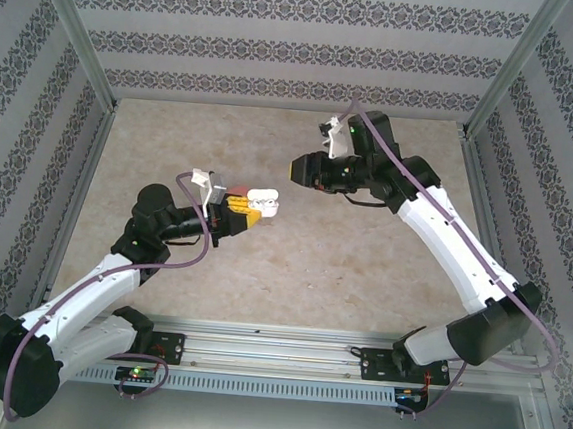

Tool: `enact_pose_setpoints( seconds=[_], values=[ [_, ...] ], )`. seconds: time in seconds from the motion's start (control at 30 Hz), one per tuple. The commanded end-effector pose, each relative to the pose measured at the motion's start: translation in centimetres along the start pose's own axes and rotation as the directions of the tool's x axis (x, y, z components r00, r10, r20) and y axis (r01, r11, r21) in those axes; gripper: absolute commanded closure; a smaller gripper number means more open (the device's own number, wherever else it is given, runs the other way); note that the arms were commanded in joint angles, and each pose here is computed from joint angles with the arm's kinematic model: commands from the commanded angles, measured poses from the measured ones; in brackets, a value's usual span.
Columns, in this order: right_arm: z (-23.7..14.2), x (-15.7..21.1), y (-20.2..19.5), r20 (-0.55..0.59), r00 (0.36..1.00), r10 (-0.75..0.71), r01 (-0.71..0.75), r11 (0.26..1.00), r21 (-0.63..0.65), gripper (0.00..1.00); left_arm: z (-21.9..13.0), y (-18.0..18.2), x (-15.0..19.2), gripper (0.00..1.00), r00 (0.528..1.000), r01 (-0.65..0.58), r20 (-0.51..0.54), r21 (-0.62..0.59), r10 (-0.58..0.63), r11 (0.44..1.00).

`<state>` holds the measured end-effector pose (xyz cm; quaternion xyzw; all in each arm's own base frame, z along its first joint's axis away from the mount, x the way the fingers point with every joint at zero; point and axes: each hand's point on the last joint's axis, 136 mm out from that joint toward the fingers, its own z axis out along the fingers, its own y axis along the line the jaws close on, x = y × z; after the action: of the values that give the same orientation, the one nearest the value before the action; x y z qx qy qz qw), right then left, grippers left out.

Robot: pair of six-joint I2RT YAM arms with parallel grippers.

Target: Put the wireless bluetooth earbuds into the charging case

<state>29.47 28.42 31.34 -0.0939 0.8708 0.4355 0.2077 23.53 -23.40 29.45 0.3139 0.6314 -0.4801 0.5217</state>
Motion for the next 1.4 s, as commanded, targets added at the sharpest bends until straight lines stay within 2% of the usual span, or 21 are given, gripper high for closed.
enact_pose_setpoints(
  seconds=[0.0,0.3,0.5,0.67,0.83,1.0,1.17,1.37],
  values=[
    [1.7,1.5,2.0,-0.149,0.987,0.058,-0.090,0.971,-0.222,0.65,0.2,-2.1,-1.4,1.00,0.994,-0.107,0.044,0.112,0.103,0.988],
    [2.6,4.0,5.9,-0.269,0.962,-0.047,-0.074,0.903,-0.423,0.69,1.1,-0.4,-1.3,1.00,0.999,-0.037,0.028,0.071,0.035,0.997],
    [1.7,5.6,7.9,-0.293,0.947,-0.129,-0.036,0.867,-0.498,0.70,1.2,0.6,-0.8,1.00,1.000,0.014,0.001,0.026,-0.014,1.000],
    [0.7,6.6,8.5,-0.291,0.941,-0.172,0.001,0.862,-0.506,0.70,1.0,1.4,-0.3,1.00,0.998,0.060,-0.010,-0.015,-0.060,0.998],
    [0.0,5.5,5.9,-0.210,0.966,-0.152,0.063,0.923,-0.380,0.68,0.3,3.1,1.1,1.00,0.993,0.113,-0.029,-0.095,-0.116,0.989],
    [-1.2,2.9,0.0,-0.056,0.996,-0.075,0.067,0.988,-0.137,0.62,-0.6,6.2,4.4,1.00,0.952,0.291,-0.025,-0.227,-0.304,0.929],
    [-3.5,1.3,-6.3,0.113,0.993,-0.024,0.016,0.997,0.075,0.53,-1.4,8.8,11.4,1.00,0.838,0.467,-0.101,-0.375,-0.536,0.801],
    [-7.3,0.3,-11.2,0.300,0.952,-0.061,-0.022,0.964,0.266,0.42,-2.3,10.9,19.1,0.99,0.691,0.565,-0.138,-0.510,-0.710,0.649]
  ],
)
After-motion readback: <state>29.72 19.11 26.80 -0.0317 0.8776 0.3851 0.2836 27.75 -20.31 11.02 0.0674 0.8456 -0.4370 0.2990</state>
